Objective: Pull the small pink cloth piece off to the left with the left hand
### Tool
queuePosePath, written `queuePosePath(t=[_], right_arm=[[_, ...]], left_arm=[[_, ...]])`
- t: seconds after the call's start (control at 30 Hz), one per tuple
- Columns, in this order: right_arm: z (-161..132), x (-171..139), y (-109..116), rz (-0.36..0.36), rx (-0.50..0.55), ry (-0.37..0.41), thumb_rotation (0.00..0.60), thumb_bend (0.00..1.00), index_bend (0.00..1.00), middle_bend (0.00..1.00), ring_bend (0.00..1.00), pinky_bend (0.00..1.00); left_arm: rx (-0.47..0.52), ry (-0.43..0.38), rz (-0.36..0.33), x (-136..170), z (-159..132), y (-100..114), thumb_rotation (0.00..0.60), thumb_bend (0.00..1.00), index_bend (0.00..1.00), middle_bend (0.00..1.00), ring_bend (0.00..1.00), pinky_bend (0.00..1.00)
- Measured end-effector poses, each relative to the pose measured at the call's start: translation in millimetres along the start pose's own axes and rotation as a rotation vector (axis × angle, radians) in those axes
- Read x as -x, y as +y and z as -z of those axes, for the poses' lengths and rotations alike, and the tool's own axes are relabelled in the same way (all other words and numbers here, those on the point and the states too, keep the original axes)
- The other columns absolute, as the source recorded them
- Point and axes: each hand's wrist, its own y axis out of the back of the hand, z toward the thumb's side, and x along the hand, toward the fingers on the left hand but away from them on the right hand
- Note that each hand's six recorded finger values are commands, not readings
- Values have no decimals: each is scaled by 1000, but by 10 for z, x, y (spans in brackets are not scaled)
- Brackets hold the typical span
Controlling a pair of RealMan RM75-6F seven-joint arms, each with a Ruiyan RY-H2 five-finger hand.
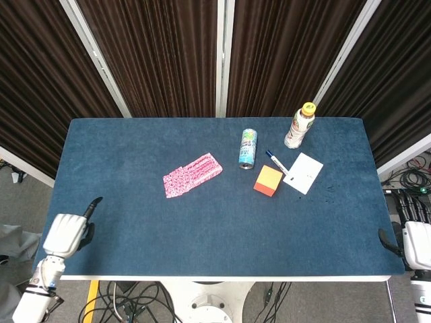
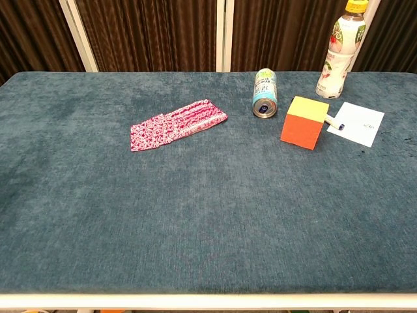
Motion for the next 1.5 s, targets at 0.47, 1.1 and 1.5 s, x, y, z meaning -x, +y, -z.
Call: queuePosePath(t=[0.47,1.1,1.5], right_arm=[[-77,32,22,4,-4,10,600,280,0,0,0,0],[-30,55,18,2,-2,-4,600,279,0,0,0,0],[-16,57,26,3,1,-7,600,279,0,0,0,0]], left_arm=[[-53,-223,215,-686,-749,-257,600,645,113,955,936,956],[-135,-272,265,-1478,-1287,-605,600,655,113,955,940,955],[-165,-236,319,-1734,-1303,-791,600,663,113,955,940,955]])
